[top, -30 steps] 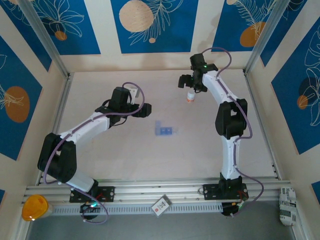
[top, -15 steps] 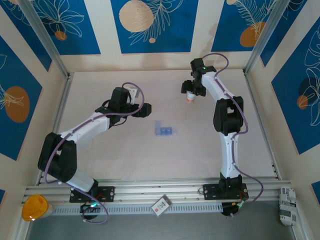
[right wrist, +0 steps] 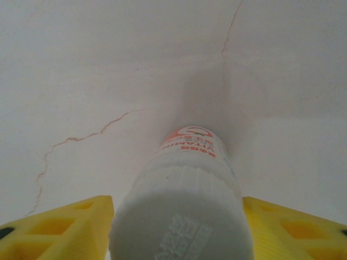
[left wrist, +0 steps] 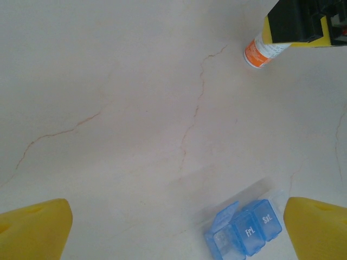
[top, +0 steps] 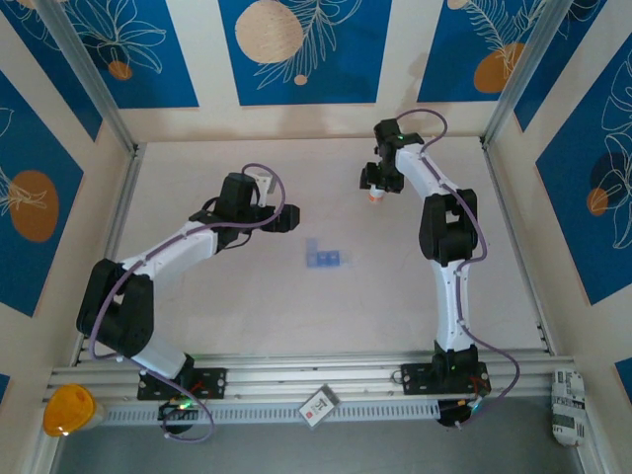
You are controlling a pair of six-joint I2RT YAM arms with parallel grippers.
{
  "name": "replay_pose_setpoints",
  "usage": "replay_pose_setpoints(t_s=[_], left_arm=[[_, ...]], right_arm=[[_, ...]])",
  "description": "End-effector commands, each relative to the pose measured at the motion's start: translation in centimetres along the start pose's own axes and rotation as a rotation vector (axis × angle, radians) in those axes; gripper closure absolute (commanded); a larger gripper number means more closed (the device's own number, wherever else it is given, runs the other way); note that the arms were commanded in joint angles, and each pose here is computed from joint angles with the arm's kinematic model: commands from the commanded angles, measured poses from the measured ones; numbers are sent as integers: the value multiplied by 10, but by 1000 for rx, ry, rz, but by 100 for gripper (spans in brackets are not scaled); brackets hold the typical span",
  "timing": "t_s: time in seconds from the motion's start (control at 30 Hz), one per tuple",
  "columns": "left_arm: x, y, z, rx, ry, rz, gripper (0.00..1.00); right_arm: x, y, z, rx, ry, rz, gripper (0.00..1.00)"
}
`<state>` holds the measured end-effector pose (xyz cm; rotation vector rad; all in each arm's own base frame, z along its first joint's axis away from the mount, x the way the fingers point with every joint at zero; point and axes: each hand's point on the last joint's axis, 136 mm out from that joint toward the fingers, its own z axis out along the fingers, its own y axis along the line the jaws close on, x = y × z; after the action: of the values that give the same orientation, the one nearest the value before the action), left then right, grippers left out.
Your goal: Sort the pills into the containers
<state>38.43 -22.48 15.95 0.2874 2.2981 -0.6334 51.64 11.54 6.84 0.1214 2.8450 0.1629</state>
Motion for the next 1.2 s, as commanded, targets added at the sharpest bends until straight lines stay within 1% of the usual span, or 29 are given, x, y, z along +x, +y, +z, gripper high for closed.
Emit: replay_pose_setpoints(t_s=[0.0,0.07,0.1,0.17,0.3,0.4,0.5,0.57,0.73,0.87,0.93,1.0,1.17], left_arm=[[2,3,3,12,3,-23,0],[2,3,3,13,4,-23,0],[2,3,4,13,5,-22,0],[3,3,3,18,6,-20,0],[2,-2,1,44,-5,-12,0],[-4,-6,-3,59,-32,-18,0],[-12,-2,-7,36,-81,-39,0],[-15,-2,-10,30,-100,-19,0],[-23,-16,-17,69,-124,142,0],[-27,-31,-18,99,-181,308,0],[-28,-38,-18,128,-208,370,0],[-28,-48,-19,185,-254,425,0],[-28,-86,-32,356,-422,566,0]], right_arm=[[4,-3,9,10,20,-10,45],[3,-4,7,11,18,-12,53],[3,-3,7,11,19,-13,55],[2,-2,3,7,13,-17,63],[0,3,-13,-6,-9,-22,65],[0,11,-33,-26,-41,-29,65],[5,23,-56,-51,-70,-49,65],[10,33,-71,-75,-85,-64,65],[34,62,-106,-183,-86,-113,65],[57,83,-132,-287,-63,-159,65],[68,91,-144,-334,-49,-181,64],[80,98,-155,-378,-37,-201,65],[108,110,-183,-500,-11,-240,65]])
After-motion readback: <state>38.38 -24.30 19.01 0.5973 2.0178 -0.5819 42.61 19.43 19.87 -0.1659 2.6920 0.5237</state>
